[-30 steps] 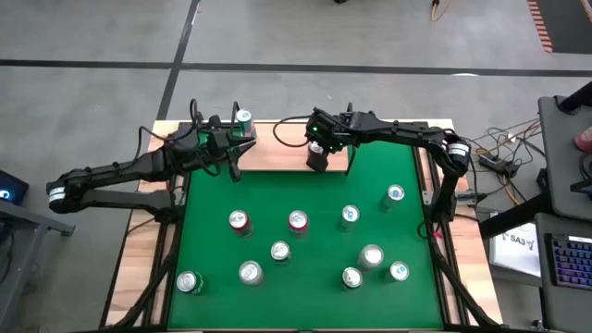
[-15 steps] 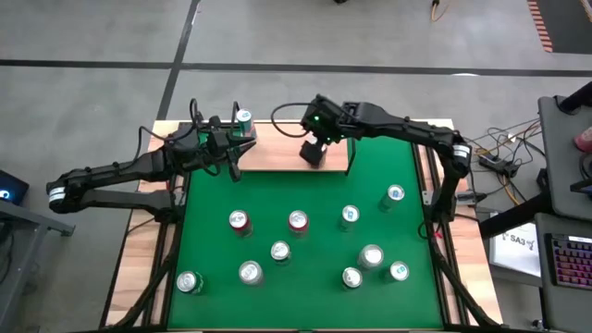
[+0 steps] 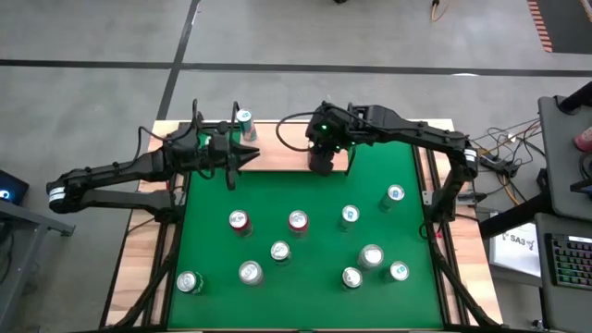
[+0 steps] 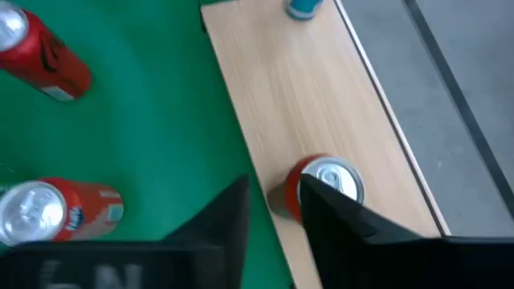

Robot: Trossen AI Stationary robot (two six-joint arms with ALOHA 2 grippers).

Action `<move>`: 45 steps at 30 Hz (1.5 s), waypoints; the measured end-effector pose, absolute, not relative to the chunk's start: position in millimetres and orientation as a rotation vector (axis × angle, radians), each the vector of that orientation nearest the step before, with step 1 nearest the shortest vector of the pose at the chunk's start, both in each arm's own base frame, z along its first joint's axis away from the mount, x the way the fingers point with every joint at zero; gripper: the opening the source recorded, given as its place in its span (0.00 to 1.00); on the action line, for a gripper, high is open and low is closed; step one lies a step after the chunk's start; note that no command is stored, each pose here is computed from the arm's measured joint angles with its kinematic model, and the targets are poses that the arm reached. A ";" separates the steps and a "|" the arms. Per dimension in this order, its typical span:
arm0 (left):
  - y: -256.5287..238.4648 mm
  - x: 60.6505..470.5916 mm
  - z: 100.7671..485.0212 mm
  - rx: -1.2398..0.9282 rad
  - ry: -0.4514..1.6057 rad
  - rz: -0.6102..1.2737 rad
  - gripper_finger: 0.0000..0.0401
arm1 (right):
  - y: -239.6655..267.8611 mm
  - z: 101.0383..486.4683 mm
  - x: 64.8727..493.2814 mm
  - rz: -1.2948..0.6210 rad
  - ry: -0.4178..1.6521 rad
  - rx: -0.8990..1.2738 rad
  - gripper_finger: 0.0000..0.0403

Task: Pick and place cans onto a shelf
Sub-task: Put the top right orange soda can on the shelf

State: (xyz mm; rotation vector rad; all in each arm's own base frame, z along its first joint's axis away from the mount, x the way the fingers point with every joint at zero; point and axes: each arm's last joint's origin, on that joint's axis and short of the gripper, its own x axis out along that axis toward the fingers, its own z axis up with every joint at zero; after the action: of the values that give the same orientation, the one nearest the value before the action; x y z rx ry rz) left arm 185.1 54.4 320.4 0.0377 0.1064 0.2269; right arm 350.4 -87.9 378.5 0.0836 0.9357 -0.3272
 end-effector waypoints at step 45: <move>54.4 185.1 320.8 0.056 0.104 0.229 0.09 | -120.2 283.1 372.9 -0.518 0.858 0.089 0.03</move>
State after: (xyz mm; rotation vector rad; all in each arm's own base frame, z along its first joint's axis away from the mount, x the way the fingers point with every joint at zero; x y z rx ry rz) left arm 185.1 54.4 320.8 0.0556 0.1042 0.2289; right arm 372.9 -120.2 283.1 0.0891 0.8577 -0.5179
